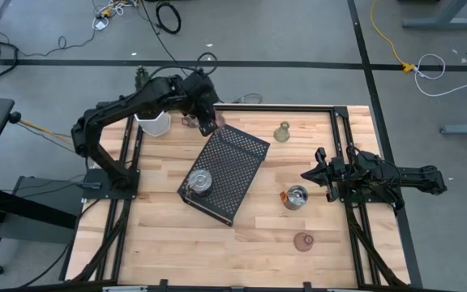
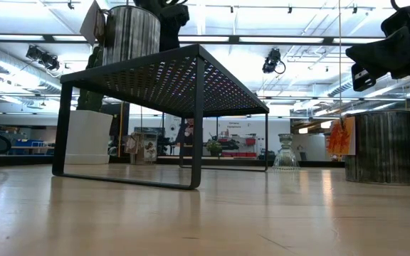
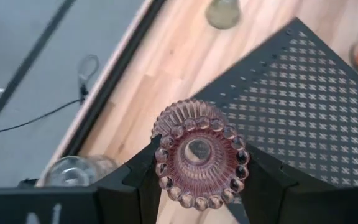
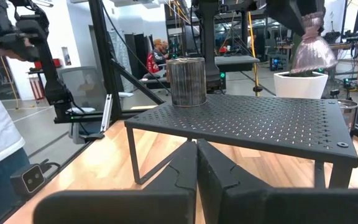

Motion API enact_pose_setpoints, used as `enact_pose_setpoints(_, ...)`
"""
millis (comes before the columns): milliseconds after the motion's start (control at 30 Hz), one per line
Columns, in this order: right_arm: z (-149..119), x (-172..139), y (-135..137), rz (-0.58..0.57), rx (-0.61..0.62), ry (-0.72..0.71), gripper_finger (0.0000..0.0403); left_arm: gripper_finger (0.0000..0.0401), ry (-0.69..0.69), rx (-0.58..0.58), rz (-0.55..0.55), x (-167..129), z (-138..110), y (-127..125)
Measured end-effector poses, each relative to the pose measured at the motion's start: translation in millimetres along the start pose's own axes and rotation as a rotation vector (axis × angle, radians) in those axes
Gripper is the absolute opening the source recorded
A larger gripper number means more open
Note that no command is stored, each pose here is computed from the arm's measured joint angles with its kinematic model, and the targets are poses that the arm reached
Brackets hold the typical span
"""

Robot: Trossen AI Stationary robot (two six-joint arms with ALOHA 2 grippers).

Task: Pick & Place candle stick holders
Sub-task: Put the top purple candle holder on the shelf

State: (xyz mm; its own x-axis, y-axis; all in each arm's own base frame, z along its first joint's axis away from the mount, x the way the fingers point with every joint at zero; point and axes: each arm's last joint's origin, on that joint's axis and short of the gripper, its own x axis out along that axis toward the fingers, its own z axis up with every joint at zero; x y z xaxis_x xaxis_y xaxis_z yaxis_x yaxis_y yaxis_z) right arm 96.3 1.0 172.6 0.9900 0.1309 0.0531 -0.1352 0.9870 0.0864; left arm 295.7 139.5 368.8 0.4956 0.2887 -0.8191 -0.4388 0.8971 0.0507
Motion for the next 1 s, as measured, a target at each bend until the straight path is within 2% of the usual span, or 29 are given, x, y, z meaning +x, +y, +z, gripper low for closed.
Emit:
enact_pose_setpoints(500, 0, 0, 0, 0.000, 0.000, 0.000, 0.0012, 0.0174, 0.075, 0.156, -0.120, 39, 3, -6)
enact_pose_setpoints(667, 0, 0, 0, 0.000, 0.000, 0.001, 0.0012, 0.0174, 0.081, 0.155, -0.154, 47, 4, -7)
enact_pose_setpoints(1000, 0, 0, 0, 0.000, 0.000, 0.000, 0.0012, 0.0174, 0.069, 0.157, -0.154, 50, 6, -7)
